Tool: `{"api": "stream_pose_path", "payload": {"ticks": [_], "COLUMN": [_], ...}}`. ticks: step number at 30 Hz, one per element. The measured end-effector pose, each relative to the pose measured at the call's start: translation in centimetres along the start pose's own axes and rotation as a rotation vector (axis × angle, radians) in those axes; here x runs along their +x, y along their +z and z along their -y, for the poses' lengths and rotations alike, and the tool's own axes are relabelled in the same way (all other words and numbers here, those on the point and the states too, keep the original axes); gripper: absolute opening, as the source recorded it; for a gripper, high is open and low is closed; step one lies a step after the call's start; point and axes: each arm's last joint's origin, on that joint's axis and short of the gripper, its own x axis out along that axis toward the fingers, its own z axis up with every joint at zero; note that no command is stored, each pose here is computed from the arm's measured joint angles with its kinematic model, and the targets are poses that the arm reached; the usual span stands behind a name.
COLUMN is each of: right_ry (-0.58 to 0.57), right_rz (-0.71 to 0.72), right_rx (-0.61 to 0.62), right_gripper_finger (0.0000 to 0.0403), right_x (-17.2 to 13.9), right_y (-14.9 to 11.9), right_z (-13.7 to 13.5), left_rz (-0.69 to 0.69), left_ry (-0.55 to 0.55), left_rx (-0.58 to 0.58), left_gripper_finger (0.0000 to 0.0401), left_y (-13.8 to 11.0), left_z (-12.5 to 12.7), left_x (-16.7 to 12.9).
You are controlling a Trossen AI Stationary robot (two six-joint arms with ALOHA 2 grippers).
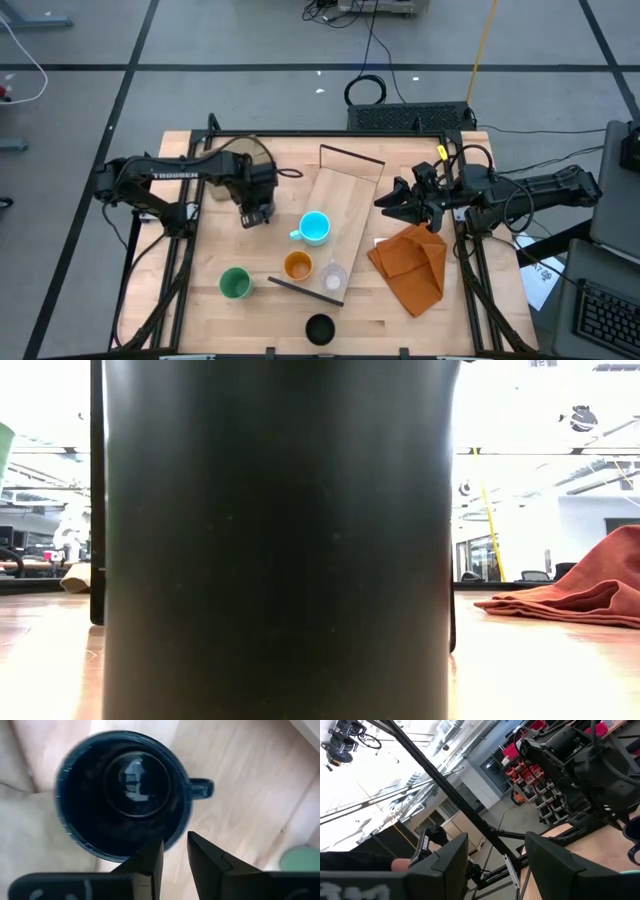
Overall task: Stack small to large cups/mugs on shelf
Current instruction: Put the dark blue mug on the shelf
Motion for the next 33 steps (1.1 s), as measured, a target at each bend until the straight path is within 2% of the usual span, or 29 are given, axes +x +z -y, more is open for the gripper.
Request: {"api": "stream_pose_path", "payload": {"ticks": [10, 14, 20, 33], "right_ry": [0.001, 0.001, 0.001, 0.001], "right_rz": [-0.001, 0.0, -0.001, -0.002], "right_rx": [0.0, -0.001, -0.002, 0.008], "right_gripper_finger": [0.0187, 0.0187, 0.0187, 0.0187], "right_x": [0.0, 0.0, 0.0, 0.0], "right_y": [0.0, 0.0, 0.0, 0.0], "right_z": [0.0, 0.0, 0.0, 0.0], "left_rz": [-0.042, -0.039, 0.045, 0.026], "left_ry": [-0.054, -0.036, -0.02, 0.047], "left_rx": [-0.006, -0.009, -0.016, -0.031], "left_gripper_finger": [0.0088, 0.0088, 0.0088, 0.0088], "left_y": [-0.8, -0.8, 0.0, -0.1], "left_z": [0.2, 0.2, 0.1, -0.1], "left_x": [2.0, 2.5, 2.4, 1.8]}}
